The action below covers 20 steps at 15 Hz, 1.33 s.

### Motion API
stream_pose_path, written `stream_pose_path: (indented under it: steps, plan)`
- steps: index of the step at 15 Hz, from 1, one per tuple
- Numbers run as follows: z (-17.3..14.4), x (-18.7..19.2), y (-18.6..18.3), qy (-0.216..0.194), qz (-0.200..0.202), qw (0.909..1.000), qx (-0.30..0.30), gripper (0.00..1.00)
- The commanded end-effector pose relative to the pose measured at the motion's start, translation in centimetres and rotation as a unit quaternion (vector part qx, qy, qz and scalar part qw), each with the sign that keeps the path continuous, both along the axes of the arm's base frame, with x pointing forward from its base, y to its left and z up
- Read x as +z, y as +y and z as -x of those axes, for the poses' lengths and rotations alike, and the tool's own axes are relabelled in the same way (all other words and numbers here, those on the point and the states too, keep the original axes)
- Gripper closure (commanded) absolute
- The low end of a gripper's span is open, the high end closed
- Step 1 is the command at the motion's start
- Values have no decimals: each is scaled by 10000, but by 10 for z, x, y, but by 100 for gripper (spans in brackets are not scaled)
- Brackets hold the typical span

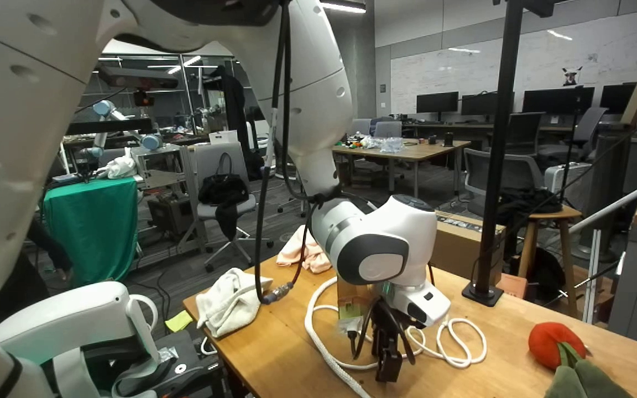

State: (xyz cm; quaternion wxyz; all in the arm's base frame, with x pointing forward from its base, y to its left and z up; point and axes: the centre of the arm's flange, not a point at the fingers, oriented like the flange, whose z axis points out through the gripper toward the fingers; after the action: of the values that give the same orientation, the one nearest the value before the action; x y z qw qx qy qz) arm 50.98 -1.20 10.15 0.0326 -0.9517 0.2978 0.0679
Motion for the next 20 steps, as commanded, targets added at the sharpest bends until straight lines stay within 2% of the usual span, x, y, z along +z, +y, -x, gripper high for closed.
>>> stream_pose_path:
  steps: [1,4,6,8,11,16,20]
  plan:
    - [1,-4,3,24,-81,9999,107,68]
    - [2,-1,6,3,-60,9999,154,92]
    - [2,-1,8,9,-56,9998,174,94]
    - [2,0,9,27,-45,9998,203,90]
    - [-3,8,13,-21,40,9997,235,92]
    - [-11,31,24,-349,395,9980,347,92]
    - [-14,59,36,-804,533,9946,388,92]
